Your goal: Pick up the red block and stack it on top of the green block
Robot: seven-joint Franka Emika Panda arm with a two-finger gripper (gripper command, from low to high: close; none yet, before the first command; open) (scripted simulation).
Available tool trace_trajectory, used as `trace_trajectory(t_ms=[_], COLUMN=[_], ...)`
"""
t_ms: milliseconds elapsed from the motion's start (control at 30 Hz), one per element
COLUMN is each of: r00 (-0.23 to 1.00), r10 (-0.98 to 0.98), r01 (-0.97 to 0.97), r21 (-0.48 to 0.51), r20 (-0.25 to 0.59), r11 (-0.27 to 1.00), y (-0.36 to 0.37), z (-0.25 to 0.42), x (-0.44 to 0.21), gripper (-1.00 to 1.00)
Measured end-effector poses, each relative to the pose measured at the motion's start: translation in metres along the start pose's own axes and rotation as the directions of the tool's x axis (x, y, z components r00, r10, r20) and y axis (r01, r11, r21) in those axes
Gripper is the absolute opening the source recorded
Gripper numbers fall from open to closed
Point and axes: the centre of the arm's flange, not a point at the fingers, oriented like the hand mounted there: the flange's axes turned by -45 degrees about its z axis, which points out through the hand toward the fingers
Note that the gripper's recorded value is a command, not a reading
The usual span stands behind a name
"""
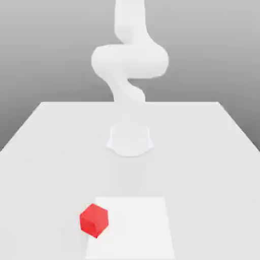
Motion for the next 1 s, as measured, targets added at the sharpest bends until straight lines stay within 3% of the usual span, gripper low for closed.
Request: trace_trajectory(t_ms=[267,567,700,900,933,1000], r00=[0.952,0.794,0.692,0.668,0.668,0.668], r10=[0.174,0.38,0.469,0.483,0.483,0.483], r01=[-0.154,-0.294,-0.344,-0.35,-0.349,-0.349], r21=[-0.101,-0.247,-0.32,-0.334,-0.334,-0.334], r20=[0.25,0.475,0.549,0.566,0.566,0.566], r11=[0.983,0.923,0.883,0.875,0.875,0.875], y=[0.034,0.076,0.091,0.092,0.092,0.092], z=[0.174,0.316,0.357,0.407,0.412,0.412], x=[-0.056,-0.183,-0.254,-0.307,-0.312,-0.312], gripper=[0.0,0.0,0.0,0.0,-1.0,-1.0])
